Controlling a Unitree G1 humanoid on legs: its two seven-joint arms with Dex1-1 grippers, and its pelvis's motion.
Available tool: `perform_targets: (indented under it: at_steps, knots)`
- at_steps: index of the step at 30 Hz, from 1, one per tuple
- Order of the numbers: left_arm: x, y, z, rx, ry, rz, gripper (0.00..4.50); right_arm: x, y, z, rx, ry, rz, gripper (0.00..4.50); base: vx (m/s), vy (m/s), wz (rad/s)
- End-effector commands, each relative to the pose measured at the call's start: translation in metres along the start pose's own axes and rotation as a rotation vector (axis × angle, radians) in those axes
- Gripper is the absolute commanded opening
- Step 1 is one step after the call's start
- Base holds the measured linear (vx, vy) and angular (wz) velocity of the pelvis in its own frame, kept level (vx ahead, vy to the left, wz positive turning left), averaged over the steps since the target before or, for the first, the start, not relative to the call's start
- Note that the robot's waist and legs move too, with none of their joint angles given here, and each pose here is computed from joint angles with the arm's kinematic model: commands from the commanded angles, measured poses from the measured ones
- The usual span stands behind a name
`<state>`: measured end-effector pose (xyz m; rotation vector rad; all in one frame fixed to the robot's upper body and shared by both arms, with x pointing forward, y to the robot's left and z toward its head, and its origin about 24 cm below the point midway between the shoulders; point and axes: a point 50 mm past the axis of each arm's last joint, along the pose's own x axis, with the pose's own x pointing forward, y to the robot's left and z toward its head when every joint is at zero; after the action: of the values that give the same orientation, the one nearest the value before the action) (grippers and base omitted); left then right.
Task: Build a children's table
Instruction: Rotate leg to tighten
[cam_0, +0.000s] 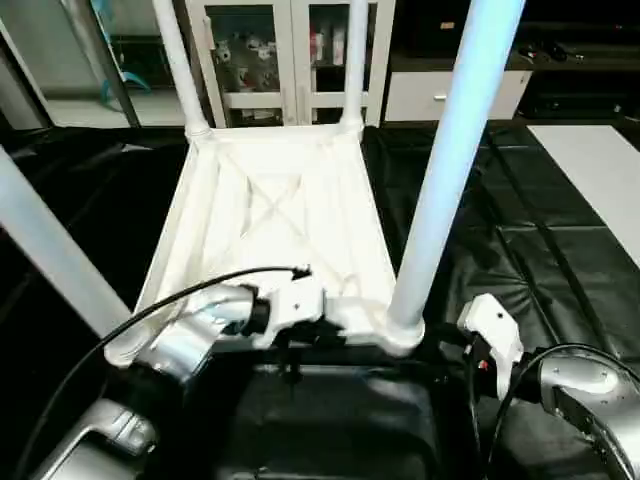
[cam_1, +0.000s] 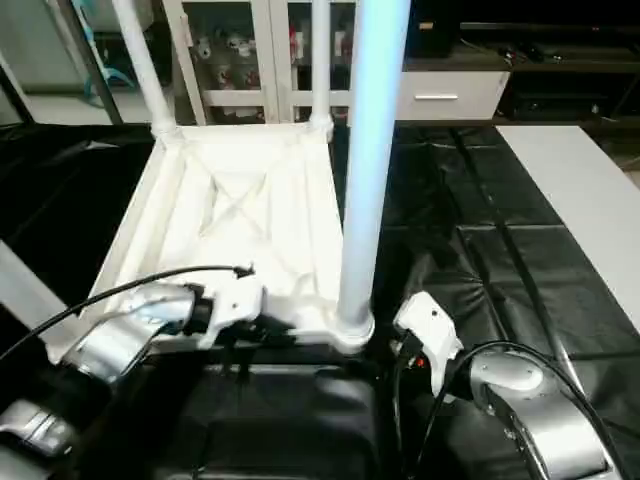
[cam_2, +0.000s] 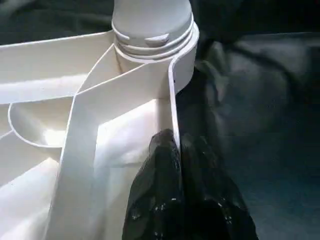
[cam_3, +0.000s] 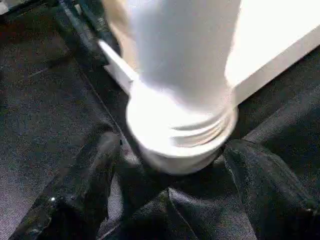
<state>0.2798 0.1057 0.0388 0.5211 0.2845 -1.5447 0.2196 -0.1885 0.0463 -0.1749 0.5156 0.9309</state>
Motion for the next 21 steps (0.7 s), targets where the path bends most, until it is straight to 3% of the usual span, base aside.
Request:
perform_targets:
  at_steps: [1, 2, 7, 10, 14, 15, 18, 21]
  knots:
    - [0.011, -0.016, -0.009, -0.012, 0.024, -0.103, 0.0, 0.0, 0.003, 0.006, -0.017, -0.022, 0.013, 3.71, 0.0, 0.0, 0.0]
    - [0.009, -0.016, -0.009, 0.004, 0.028, -0.088, 0.44, 0.0, 0.003, 0.007, -0.017, -0.024, 0.012, 3.74, 0.0, 0.0, 0.0]
    - [0.002, -0.009, -0.001, -0.04, -0.054, 0.025, 0.93, 0.003, 0.005, 0.009, -0.018, -0.037, 0.014, 3.74, 0.0, 0.0, 0.0]
    - [-0.005, -0.008, 0.009, -0.048, -0.128, 0.078, 1.18, 0.005, 0.007, 0.01, -0.007, -0.054, 0.018, 3.74, 0.0, 0.0, 0.0]
    - [-0.023, -0.005, 0.026, -0.044, -0.277, 0.221, 1.18, 0.005, 0.008, 0.014, 0.0, -0.081, 0.005, 3.74, 0.0, 0.0, 0.0]
    - [-0.034, -0.006, 0.034, -0.105, -0.364, 0.309, 1.18, 0.005, 0.01, 0.017, 0.007, -0.097, 0.0, 3.74, 0.0, 0.0, 0.0]
    - [-0.049, -0.011, 0.037, -0.197, -0.46, 0.457, 1.18, 0.005, 0.015, 0.017, 0.015, -0.111, -0.002, 3.74, 0.0, 0.0, 0.0]
    - [-0.058, -0.02, 0.02, -0.305, -0.408, 0.715, 1.18, 0.004, 0.024, 0.018, 0.025, -0.128, -0.03, 3.74, 0.0, 0.0, 0.0]
